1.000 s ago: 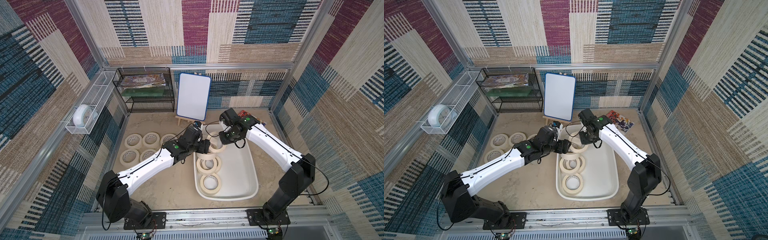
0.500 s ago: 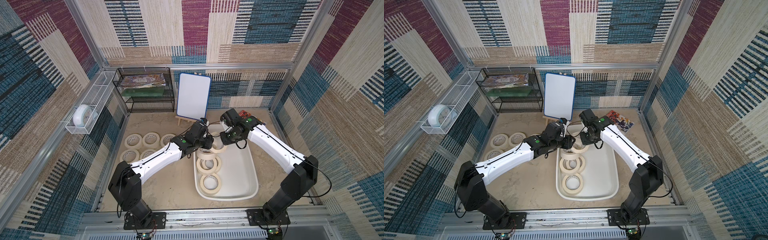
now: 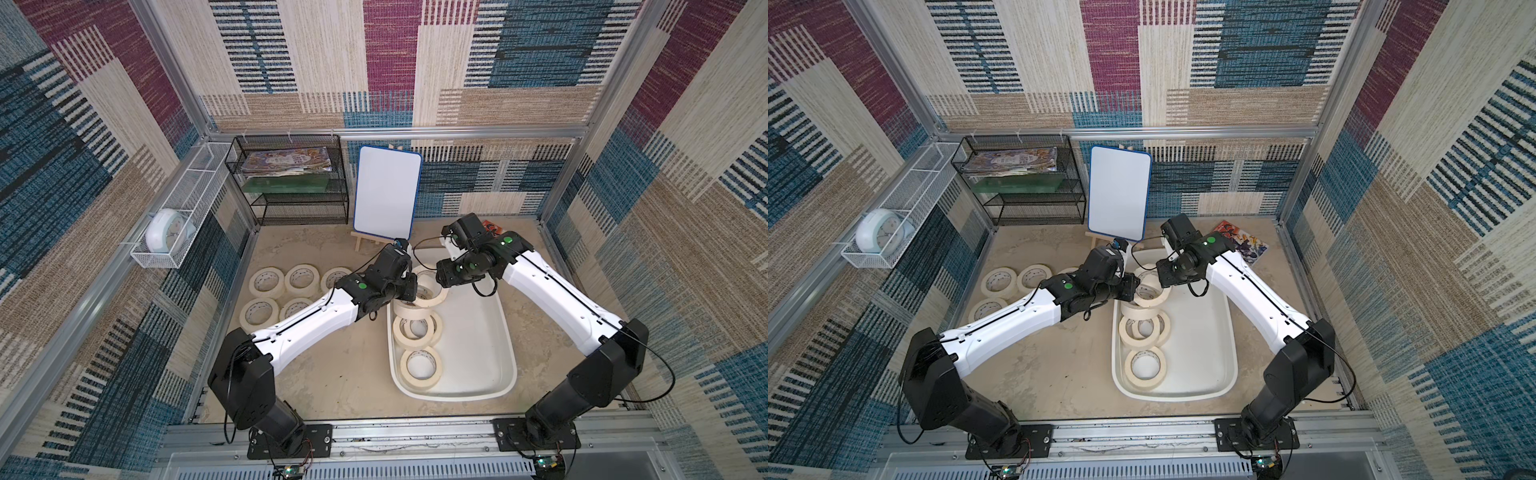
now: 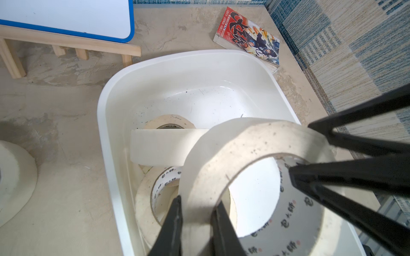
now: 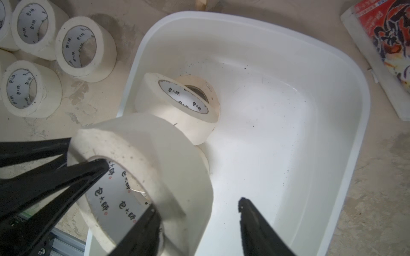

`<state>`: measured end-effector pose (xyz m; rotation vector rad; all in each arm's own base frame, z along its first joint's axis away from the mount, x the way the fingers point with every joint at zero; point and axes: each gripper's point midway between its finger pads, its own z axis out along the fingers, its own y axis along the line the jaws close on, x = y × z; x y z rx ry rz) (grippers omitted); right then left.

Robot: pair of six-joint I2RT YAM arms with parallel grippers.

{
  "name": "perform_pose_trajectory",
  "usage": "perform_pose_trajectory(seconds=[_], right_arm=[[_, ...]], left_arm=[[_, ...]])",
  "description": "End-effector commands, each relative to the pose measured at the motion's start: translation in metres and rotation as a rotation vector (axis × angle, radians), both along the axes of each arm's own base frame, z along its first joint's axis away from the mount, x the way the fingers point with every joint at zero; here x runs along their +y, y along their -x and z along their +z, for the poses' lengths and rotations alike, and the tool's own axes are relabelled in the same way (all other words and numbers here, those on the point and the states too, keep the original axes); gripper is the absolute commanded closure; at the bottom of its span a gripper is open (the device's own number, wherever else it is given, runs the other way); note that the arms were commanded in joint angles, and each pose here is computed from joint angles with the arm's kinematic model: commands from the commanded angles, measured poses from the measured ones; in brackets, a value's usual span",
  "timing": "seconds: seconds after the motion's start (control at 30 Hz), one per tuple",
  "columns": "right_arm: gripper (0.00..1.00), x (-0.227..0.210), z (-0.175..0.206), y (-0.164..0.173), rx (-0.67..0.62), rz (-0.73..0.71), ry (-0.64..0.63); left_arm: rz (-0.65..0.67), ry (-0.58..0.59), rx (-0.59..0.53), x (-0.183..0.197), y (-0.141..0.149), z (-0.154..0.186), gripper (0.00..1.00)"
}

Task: Take out the art tape in the storage box
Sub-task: Pick up the art tape from the storage box, then place the art tape at the center of the board.

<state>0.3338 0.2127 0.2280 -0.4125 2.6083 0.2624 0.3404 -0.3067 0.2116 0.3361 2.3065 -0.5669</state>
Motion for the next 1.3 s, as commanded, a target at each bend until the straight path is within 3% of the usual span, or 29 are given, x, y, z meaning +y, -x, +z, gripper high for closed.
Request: perform_pose_trajectory(seconds=[0.0,0.13,0.43,0.63,0.77,0.9,1.03,1.27], right_arm=[[0.25,0.002,0.015,-0.007,-0.06,-0.03,-0.039],[0.19,0.006,0.034,0.0,-0.088,-0.015,-0.108],[0.18,0.005,0.087,0.022,-0.199,0.0,-0.278],[0.19,-0.016,0.092,0.02,-0.243,-0.042,-0.255],[0.19,-0.018,0.078,0.015,-0.223,-0.033,-0.253],[0.19,-0.018,0.053,0.01,-0.179,-0.021,-0.202],[0.19,-0.018,0.025,0.005,-0.134,-0.027,-0.173],[0.19,-0.02,0.004,0.001,-0.101,-0.039,-0.132]], left_arm=[[0.006,-0.015,-0.029,0.005,0.0,0.006,0.96],[0.039,-0.057,-0.047,0.016,-0.006,0.005,0.98],[0.16,-0.115,-0.068,0.057,-0.04,-0.004,1.0],[0.314,-0.177,-0.101,0.136,-0.038,0.019,1.0],[0.447,-0.195,-0.023,0.212,-0.016,0.009,1.0],[0.533,-0.23,0.11,0.257,0.021,-0.012,1.0],[0.512,-0.201,0.239,0.256,0.037,-0.051,1.0],[0.442,-0.182,0.398,0.236,0.032,-0.113,1.0]])
